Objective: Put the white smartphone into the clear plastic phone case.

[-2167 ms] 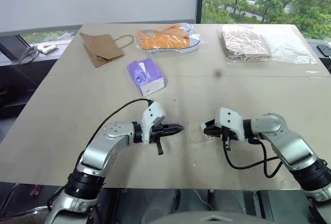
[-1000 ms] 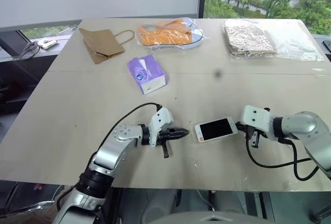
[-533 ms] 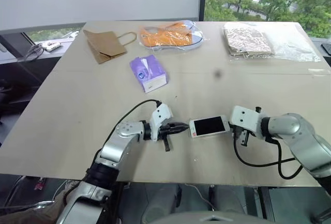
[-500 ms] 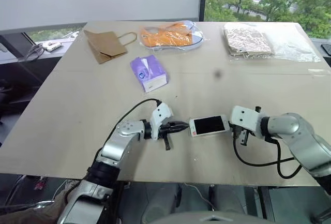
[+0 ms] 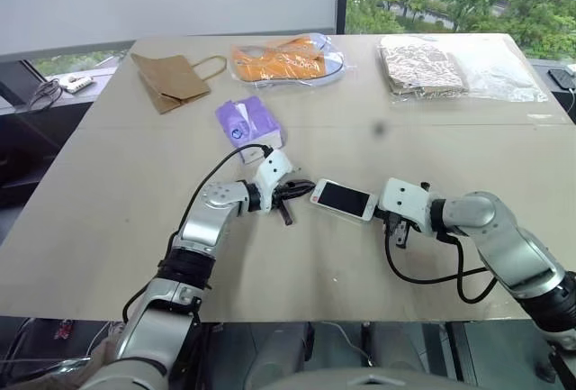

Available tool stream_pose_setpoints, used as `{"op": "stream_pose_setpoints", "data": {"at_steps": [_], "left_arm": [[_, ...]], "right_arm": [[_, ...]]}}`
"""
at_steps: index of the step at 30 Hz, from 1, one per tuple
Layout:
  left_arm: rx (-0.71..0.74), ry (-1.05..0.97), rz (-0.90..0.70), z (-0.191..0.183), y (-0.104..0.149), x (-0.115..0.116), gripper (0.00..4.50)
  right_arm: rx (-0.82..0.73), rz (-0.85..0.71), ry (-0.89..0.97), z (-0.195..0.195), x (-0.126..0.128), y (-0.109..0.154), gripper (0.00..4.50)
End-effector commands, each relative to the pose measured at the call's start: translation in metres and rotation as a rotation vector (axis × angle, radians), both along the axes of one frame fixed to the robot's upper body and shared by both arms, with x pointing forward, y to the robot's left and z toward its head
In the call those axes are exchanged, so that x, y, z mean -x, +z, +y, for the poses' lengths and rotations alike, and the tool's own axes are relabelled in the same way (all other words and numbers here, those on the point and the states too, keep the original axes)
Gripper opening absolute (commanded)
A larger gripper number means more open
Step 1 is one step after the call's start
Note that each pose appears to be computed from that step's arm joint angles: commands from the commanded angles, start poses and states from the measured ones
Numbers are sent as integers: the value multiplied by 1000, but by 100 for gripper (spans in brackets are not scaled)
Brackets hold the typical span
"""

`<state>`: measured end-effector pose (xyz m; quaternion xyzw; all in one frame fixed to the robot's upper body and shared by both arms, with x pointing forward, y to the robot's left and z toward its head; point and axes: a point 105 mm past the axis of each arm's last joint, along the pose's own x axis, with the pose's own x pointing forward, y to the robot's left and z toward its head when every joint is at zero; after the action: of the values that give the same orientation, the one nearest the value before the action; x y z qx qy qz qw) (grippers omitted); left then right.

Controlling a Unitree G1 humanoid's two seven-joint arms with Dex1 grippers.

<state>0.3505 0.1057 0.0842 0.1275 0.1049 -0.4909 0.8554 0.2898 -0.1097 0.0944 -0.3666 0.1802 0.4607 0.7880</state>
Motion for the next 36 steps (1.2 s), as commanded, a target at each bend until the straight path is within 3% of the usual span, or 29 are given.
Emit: {"op": "stream_pose_setpoints", "data": {"at_steps": [1,8,18,24,36], "left_arm": [[102,-15,-20,12,28,4,0],[162,-154,86,-12,50,18,0],[-48,-128,111,-24,-3,7,0],[-79,-125,119,-15,-13,10,0],[-59,-104,112,-14,-13,15,0]], "right_arm": [[-25,-28,-43,-9,-2,4,3],[-123,-73,-172,-35,-5,26,3],[-348,-53,-162,-17,11,45,3],[-359,-6,-119,4,10,32,3],[-220,190,-6,11,23,-25,3]]}}
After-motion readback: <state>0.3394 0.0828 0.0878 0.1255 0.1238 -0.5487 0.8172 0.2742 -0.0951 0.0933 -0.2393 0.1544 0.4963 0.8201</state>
